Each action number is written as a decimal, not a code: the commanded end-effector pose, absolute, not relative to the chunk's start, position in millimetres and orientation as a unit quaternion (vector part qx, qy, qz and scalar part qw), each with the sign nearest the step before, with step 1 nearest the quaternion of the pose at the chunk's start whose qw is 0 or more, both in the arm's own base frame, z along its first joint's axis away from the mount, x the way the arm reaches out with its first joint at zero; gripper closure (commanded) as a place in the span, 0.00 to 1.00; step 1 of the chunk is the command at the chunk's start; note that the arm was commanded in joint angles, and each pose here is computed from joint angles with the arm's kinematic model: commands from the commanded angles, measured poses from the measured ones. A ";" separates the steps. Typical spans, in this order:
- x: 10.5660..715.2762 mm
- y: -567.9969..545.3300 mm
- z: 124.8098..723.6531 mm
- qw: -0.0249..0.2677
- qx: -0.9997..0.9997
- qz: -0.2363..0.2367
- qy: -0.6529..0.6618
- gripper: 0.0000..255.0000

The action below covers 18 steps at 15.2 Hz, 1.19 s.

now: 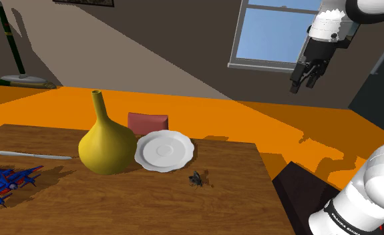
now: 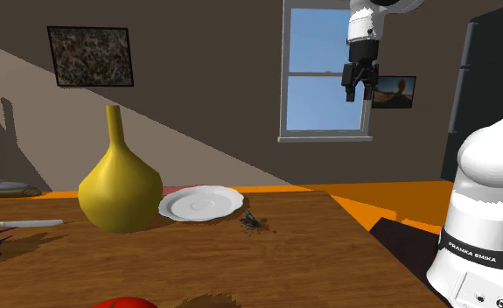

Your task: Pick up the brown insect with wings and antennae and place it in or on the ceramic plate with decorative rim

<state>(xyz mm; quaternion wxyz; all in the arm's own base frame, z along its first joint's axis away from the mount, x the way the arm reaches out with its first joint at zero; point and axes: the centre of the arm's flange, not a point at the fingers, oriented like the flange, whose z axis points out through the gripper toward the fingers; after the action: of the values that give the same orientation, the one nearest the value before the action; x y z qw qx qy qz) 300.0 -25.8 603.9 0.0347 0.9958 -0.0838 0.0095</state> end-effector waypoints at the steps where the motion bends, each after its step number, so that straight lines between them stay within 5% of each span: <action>1: 300.0 -25.8 603.9 0.035 0.996 0.010 -0.084 0.00; 18: 339.8 161.9 483.7 0.042 0.996 0.013 -0.074 0.00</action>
<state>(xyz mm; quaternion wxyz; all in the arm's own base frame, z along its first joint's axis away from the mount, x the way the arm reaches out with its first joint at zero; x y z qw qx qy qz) 334.6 149.2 490.6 0.0428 0.9963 -0.0738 0.0124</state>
